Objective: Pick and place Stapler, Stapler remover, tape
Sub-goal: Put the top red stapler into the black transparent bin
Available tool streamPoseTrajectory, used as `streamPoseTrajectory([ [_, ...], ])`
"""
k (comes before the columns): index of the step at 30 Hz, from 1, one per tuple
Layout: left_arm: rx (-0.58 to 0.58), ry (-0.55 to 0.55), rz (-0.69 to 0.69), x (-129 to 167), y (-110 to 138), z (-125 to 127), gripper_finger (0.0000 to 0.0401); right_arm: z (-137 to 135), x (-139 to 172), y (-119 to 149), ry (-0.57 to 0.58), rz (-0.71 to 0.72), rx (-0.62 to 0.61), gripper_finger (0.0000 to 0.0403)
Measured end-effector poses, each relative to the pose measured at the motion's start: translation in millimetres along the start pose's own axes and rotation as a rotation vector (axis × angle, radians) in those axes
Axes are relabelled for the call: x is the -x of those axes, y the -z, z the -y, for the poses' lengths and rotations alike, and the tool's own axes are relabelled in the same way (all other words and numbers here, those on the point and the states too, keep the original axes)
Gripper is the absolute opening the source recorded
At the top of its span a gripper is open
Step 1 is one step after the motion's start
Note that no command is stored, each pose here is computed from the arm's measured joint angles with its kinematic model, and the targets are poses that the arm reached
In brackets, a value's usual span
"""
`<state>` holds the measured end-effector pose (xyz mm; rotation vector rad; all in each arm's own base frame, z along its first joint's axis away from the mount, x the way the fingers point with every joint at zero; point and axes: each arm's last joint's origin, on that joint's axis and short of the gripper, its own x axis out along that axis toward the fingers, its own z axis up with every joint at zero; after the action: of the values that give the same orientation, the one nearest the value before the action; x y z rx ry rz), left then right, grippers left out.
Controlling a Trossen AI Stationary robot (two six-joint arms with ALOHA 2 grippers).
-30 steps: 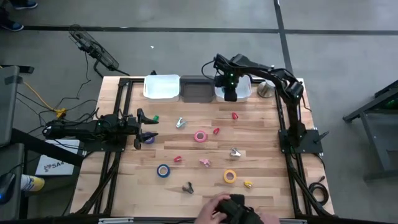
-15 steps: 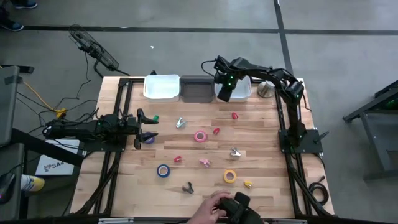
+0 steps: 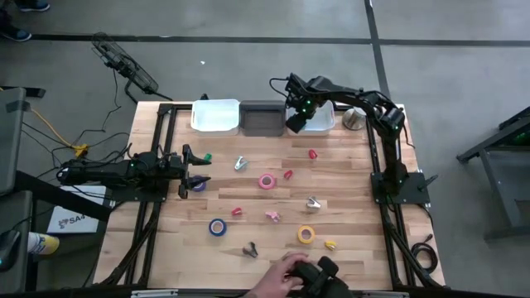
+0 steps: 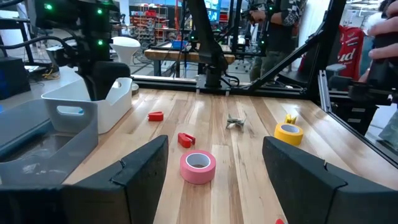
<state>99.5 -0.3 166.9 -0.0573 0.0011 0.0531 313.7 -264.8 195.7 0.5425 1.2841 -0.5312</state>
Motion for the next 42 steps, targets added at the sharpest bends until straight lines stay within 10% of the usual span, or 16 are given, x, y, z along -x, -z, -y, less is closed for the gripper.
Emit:
streamPoseTrajectory([
  [25,0.000,0.000,0.000,0,0,0,0.0259,-44,96,22,-0.116,0.198,0.194,0.0186],
  [42,0.000,0.000,0.000,0,0,0,0.0259,-78,55,74,0.029,-0.137,0.025,0.0186],
])
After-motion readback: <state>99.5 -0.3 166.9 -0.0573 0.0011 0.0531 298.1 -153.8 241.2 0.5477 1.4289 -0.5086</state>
